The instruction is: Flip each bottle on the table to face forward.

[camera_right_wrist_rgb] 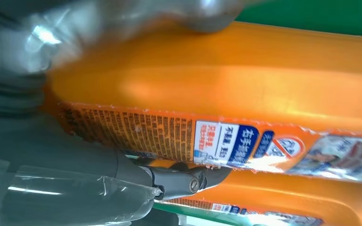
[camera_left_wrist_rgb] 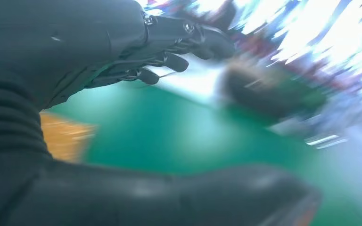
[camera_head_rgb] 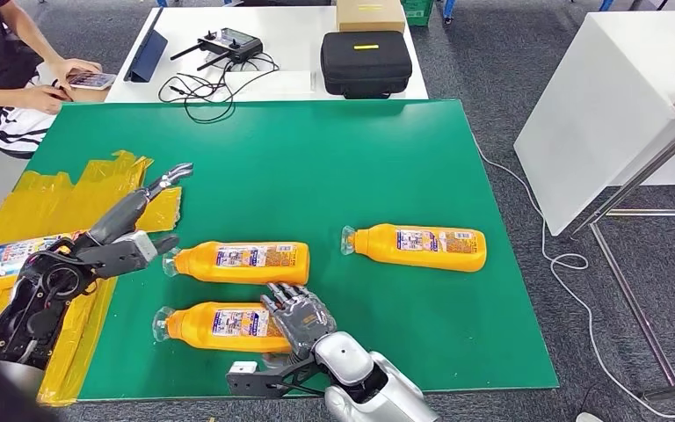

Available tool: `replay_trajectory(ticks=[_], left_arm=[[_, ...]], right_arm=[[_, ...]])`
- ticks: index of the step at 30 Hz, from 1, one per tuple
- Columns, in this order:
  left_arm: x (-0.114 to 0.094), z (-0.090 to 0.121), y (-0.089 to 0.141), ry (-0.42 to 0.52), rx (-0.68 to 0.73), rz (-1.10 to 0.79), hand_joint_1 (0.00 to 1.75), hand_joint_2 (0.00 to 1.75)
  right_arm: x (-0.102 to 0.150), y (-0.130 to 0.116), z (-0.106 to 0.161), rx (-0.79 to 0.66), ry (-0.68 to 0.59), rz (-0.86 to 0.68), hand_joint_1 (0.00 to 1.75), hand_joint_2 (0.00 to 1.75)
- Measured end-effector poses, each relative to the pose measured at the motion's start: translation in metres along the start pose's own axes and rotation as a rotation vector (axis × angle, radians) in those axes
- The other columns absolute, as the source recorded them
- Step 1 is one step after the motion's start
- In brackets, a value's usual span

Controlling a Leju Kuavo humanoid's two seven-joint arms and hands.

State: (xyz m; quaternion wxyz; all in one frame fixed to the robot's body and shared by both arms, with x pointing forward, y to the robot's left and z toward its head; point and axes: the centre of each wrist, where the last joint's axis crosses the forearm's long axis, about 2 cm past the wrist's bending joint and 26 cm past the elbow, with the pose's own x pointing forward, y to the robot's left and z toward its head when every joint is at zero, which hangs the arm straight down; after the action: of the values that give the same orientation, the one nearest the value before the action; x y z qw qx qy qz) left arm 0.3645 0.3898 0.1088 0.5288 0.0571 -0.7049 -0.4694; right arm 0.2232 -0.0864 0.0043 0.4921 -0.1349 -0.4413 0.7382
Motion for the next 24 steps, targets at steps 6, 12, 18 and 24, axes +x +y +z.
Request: replay_trajectory(ticks=[6, 12, 18, 24], left_arm=[[0.038, -0.013, 0.004, -0.179, 0.036, -0.032, 0.0, 0.0], [0.082, -0.019, 0.004, -0.4, 0.168, 0.018, 0.0, 0.87], [0.139, -0.027, -0.001, -0.611, 0.235, 0.017, 0.0, 1.75], [0.17, -0.026, -0.008, -0.702, 0.326, 0.078, 0.0, 1.75]], right_arm=[[0.0, 0.0, -0.002, 0.017, 0.008, 0.005, 1.58, 1.75], [0.0, -0.001, -0.003, 0.041, 0.018, 0.022, 1.74, 1.75], [0.002, -0.001, -0.004, 0.043, 0.049, 0.051, 1.75, 1.75], [0.001, 0.002, -0.002, -0.082, 0.015, -0.067, 1.75, 1.75]])
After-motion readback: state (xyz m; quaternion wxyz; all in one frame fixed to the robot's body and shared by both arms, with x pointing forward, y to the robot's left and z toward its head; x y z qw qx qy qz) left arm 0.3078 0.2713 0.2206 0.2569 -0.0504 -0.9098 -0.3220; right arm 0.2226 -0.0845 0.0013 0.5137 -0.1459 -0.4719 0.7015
